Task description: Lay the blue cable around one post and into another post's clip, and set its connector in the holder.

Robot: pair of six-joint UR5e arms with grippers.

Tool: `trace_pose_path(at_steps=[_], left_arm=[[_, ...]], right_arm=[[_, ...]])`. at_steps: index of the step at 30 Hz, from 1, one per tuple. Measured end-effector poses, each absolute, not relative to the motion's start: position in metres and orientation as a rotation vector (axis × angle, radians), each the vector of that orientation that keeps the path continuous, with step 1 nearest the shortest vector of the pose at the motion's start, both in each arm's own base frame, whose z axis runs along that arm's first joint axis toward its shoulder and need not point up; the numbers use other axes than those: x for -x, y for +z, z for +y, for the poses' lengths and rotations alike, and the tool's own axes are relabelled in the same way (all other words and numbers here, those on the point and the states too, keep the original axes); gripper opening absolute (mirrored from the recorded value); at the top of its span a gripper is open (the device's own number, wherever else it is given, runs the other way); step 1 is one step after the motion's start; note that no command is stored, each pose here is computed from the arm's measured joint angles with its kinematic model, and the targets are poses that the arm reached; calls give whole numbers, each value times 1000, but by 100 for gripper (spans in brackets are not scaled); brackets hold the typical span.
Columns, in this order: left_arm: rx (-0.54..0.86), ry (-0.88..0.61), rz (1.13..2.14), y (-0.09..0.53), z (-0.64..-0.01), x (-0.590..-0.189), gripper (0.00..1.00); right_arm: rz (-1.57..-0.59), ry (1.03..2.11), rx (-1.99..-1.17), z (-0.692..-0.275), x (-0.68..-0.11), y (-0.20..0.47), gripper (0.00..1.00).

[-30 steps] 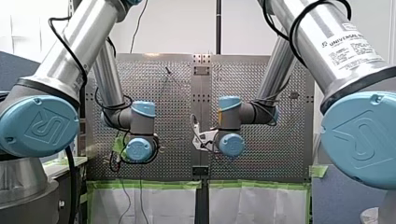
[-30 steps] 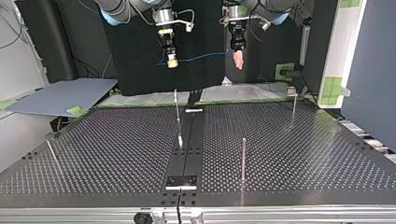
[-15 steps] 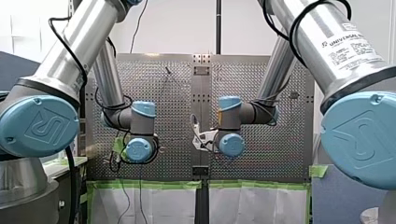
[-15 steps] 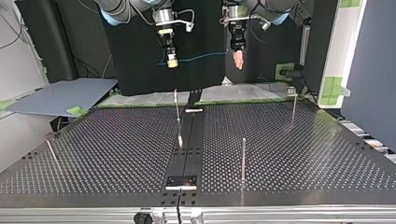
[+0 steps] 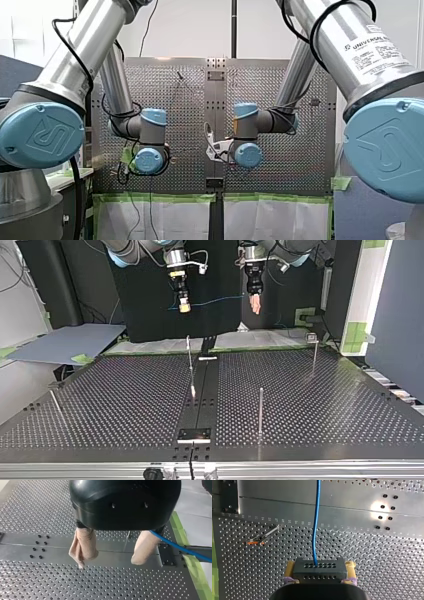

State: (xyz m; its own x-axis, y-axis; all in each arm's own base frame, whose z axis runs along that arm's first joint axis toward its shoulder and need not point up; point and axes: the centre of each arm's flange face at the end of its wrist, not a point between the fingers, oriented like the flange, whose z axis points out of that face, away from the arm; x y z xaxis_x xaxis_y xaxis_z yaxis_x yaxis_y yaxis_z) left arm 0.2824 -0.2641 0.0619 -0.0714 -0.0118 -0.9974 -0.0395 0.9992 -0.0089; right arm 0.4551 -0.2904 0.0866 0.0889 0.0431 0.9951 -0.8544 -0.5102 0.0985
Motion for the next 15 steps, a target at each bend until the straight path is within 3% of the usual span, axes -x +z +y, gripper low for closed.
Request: trace_pose_path(at_steps=[15], left_arm=[[56, 9, 1654, 68, -265, -267, 100]], right_arm=[[-838, 1561, -1589, -286, -469, 108, 0]])
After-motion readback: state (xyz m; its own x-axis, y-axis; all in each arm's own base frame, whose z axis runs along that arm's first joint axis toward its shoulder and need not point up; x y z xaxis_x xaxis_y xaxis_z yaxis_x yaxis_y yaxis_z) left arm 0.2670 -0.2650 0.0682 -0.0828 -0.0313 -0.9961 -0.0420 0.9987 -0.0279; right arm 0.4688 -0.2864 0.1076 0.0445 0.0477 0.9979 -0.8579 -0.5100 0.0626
